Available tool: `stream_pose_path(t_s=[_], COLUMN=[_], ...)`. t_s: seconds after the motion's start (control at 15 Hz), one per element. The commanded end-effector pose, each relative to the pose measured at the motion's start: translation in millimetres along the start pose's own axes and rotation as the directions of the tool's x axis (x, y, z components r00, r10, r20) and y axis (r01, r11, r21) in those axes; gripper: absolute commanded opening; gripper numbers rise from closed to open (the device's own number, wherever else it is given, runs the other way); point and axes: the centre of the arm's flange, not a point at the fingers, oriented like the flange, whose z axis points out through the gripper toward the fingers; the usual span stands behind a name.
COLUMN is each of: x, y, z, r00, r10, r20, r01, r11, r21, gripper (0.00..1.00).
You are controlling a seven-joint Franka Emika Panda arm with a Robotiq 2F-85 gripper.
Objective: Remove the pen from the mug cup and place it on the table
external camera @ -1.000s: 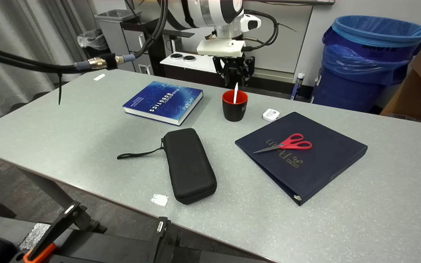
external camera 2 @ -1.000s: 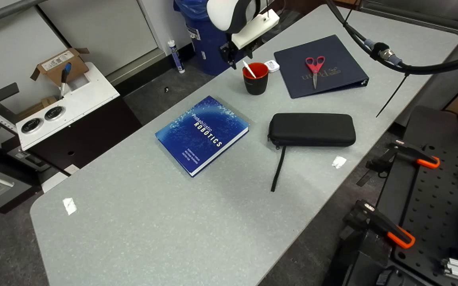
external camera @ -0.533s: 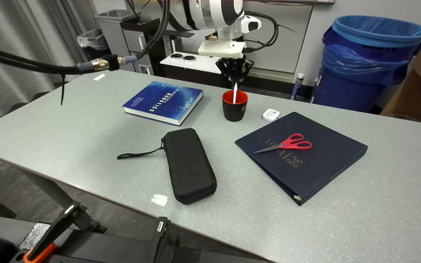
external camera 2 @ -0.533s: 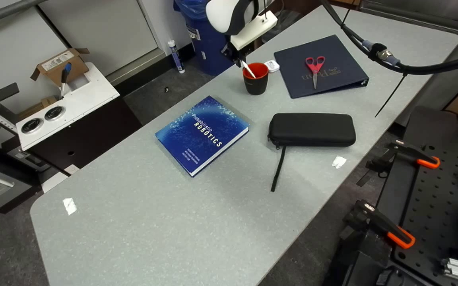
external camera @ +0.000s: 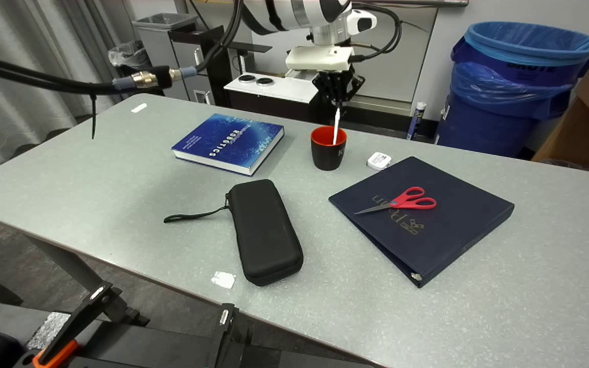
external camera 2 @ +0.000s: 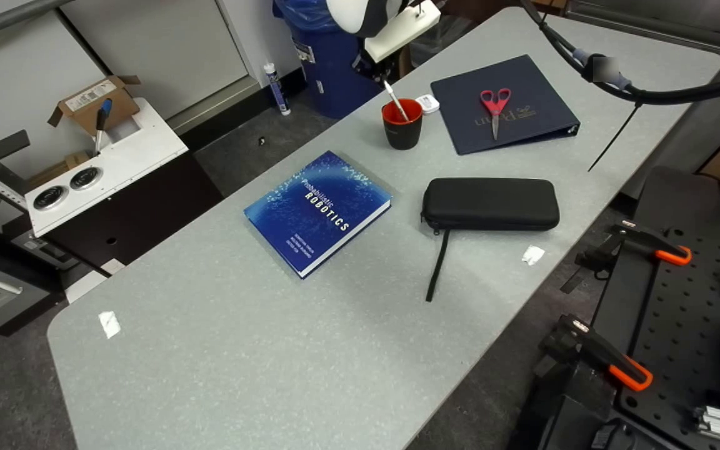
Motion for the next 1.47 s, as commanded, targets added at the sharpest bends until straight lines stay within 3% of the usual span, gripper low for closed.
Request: stream_pose_path(t_s=[0.0,0.2,0.33,0.6,0.8,1.27,1.33,1.4], x=[-16.2,-30.2,-40.3,-49.7,-52.7,-49.4,-48.3,-47.4], y=[15.7,14.2,2.4,-45.9,-80.9,-114.7,-115.6,-116.0], z=[-67.7,-110.8,-116.3,-77.1,-36.7,22.7,24.5,25.5], r00=[1.000,0.998,0.991,0.957,0.934,0.941,0.944,0.947], r10=[0.010,-0.048,-0.133,-0.190,-0.198,-0.162,-0.161,-0.165], r20=[-0.011,-0.029,0.023,0.218,0.298,0.295,0.287,0.274], r01=[-0.010,0.050,0.130,0.189,0.216,0.208,0.205,0.208], r11=[1.000,0.996,0.988,0.982,0.976,0.970,0.970,0.969], r21=[0.019,0.067,0.081,0.024,-0.028,-0.130,-0.132,-0.133], gripper=[0.00,0.00,0.00,0.00,0.00,0.00,0.26,0.28])
